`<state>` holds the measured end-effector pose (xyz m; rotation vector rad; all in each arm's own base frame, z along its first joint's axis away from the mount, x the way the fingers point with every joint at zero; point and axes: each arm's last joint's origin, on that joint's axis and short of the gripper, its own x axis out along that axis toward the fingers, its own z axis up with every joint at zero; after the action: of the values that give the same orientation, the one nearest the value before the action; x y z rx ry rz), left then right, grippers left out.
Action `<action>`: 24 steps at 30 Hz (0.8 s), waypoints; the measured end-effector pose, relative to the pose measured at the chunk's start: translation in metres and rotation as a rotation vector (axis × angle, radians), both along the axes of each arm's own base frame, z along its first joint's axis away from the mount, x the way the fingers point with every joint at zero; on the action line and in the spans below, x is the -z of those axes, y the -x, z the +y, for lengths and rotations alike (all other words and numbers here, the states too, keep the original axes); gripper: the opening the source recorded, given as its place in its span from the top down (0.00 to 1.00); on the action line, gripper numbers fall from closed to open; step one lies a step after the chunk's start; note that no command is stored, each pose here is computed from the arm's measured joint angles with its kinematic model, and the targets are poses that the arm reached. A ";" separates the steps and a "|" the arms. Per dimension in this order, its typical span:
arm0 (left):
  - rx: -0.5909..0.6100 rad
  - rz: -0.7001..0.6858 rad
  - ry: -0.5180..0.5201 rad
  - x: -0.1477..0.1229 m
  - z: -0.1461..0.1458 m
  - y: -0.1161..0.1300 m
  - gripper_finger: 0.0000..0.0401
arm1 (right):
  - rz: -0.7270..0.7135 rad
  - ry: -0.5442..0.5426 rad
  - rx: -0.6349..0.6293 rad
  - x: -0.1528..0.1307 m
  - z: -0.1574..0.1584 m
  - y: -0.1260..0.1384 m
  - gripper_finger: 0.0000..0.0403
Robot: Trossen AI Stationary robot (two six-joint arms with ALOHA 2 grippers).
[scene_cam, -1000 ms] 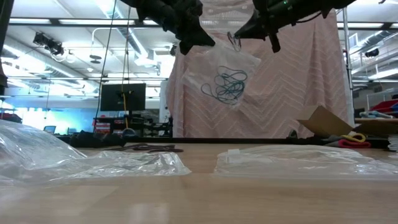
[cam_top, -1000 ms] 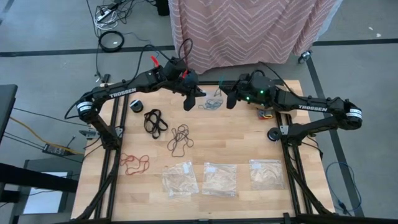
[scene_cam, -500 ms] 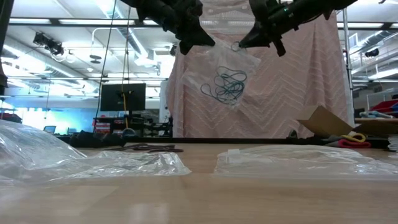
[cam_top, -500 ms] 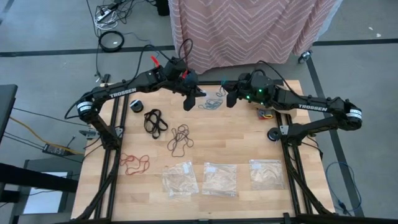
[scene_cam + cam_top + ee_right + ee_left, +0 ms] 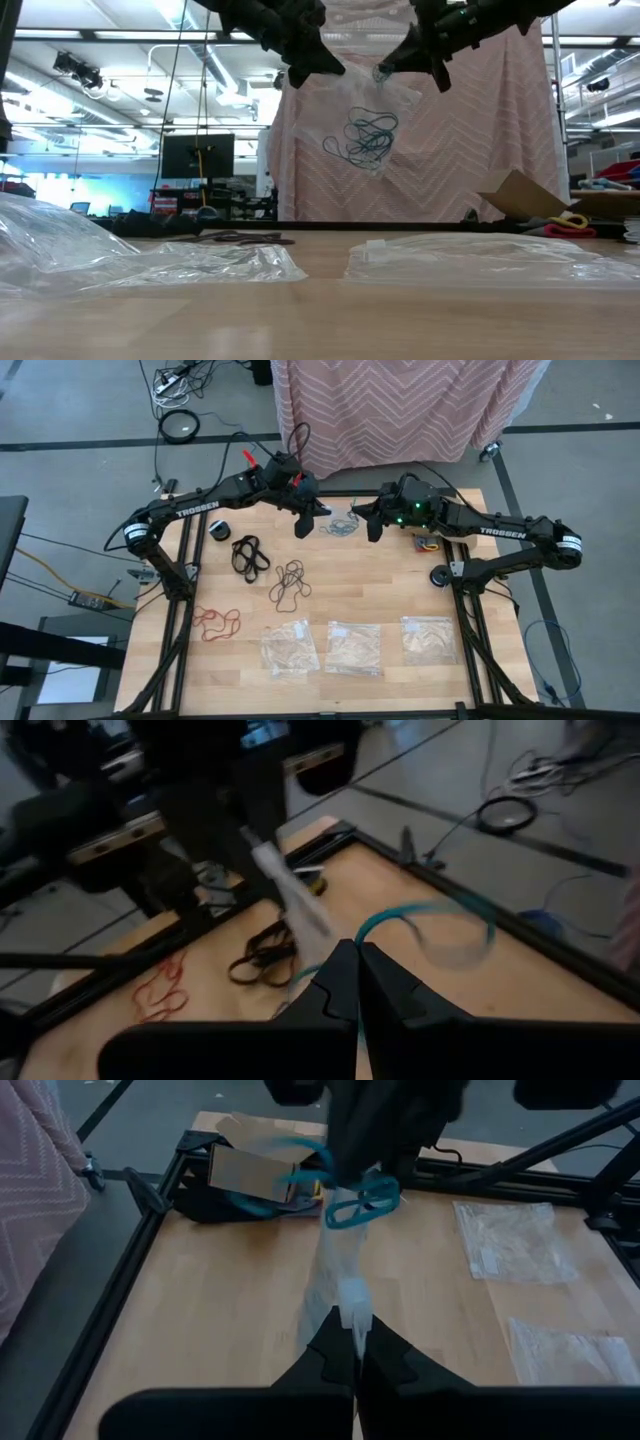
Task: Sort rubber bands
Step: Put the blue rubber band into the top transparent zip bag
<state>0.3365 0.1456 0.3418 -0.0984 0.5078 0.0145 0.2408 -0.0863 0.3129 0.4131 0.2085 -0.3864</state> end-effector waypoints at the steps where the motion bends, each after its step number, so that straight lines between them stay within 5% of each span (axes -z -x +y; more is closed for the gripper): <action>1: 0.000 0.000 0.000 0.000 0.000 0.000 1.00 | 0.000 -0.006 -0.005 0.000 0.000 0.000 1.00; 24: 0.074 -0.022 0.028 -0.001 -0.007 -0.003 1.00 | 0.040 -0.105 -0.039 0.007 -0.006 0.005 1.00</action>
<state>0.3392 0.1382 0.3429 -0.1071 0.4894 -0.0659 0.2360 -0.0925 0.3063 0.5037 0.2761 -0.3464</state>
